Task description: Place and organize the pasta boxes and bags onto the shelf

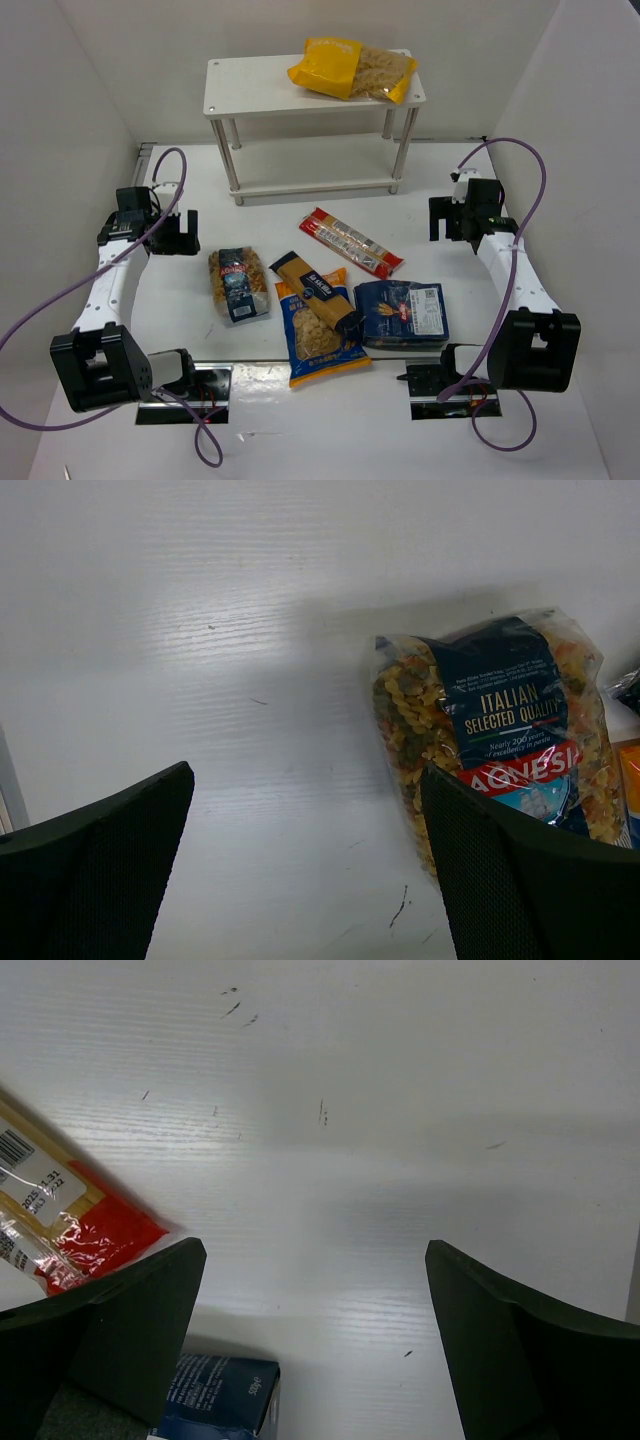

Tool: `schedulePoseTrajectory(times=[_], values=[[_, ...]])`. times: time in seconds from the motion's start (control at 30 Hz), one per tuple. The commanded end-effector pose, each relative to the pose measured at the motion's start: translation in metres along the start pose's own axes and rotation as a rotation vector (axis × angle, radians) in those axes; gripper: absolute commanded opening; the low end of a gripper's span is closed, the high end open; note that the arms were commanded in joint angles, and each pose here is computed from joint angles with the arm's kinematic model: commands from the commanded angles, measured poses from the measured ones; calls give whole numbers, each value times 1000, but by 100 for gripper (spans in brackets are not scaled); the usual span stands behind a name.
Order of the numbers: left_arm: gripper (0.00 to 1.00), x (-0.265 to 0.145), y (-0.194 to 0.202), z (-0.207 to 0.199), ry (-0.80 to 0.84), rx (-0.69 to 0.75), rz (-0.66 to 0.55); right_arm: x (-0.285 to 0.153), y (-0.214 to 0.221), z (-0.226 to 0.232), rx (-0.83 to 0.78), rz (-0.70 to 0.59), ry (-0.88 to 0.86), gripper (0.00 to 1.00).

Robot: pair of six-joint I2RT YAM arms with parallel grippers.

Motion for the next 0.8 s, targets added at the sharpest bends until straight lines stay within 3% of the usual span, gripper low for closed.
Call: schedulePoseTrajectory(times=[0.0, 0.5, 0.77], values=[[100, -12, -15, 0, -2, 7, -70, -6, -10, 2, -8, -28, -21, 100], [100, -9, -13, -4, 55, 28, -69, -10, -9, 3, -28, -36, -42, 100], [100, 0, -28, -32, 249, 340, -9, -16, -9, 3, -48, -56, -54, 100]])
Point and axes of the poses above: each gripper's point midway between its finger pads, its own x axis out along the fingers, its own z axis along the line the jaws close on, y = z × x, the point moved 9 cm from there along -x, back along the fingers, and after that the axes turned 12 degrees about x, right-handed, at the moved point
